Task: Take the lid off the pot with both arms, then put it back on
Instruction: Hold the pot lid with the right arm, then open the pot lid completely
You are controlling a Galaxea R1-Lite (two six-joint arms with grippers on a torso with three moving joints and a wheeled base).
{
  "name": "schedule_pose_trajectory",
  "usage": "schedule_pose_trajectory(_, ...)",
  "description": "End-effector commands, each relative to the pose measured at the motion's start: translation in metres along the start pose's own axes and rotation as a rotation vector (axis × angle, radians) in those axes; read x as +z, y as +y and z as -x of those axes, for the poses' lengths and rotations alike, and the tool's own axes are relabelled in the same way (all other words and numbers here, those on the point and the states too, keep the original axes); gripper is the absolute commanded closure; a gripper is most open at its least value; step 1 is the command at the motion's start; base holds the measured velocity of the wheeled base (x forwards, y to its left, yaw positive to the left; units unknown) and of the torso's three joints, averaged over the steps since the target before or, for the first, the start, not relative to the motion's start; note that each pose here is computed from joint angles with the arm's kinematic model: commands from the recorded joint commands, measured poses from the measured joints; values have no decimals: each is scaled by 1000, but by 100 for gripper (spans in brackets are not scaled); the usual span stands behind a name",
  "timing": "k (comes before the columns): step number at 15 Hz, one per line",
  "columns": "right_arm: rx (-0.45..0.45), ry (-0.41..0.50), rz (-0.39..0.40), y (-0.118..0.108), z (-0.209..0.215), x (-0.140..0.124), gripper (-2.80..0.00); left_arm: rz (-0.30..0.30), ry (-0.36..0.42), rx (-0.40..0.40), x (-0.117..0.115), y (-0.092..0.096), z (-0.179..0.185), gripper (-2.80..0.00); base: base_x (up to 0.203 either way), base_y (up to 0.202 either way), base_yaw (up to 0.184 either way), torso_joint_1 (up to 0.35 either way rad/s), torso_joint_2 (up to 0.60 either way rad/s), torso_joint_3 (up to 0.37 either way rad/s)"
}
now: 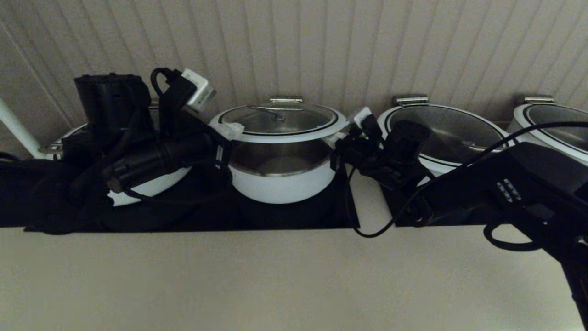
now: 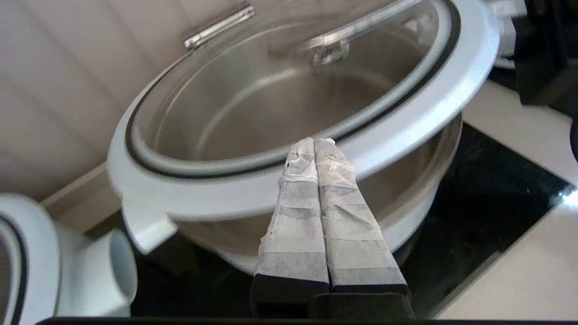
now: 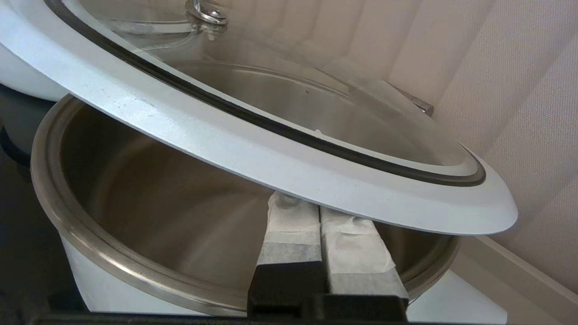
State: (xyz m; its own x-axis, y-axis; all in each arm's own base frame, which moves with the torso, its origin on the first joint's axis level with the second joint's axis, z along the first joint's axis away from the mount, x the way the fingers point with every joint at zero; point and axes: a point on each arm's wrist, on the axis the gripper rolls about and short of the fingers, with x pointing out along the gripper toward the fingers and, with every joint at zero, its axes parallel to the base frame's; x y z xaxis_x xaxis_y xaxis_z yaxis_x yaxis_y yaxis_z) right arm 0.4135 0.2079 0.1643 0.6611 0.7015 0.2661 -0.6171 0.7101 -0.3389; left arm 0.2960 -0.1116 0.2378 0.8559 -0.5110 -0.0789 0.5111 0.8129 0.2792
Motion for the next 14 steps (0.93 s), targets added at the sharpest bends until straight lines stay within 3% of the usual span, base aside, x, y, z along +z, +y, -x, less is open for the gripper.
schedule_pose_trajectory(1,0,-10,5,0,0,2,0,-2,-3,4,1,-2,17,0,0,0,0,0,0,0)
schedule_pose_trajectory(9,-1,-13,6,-1,0,3,0,15,110,-37,-34,-21,54,0,0,0,0,0,0,0)
schedule_pose_trajectory(12,-2,-17,9,-1,0,5,0,25,154,-52,-49,-26,53,0,0,0,0,0,0,0)
schedule_pose_trajectory(14,-2,-16,9,-1,0,5,0,25,138,-46,-55,-26,44,0,0,0,0,0,0,0)
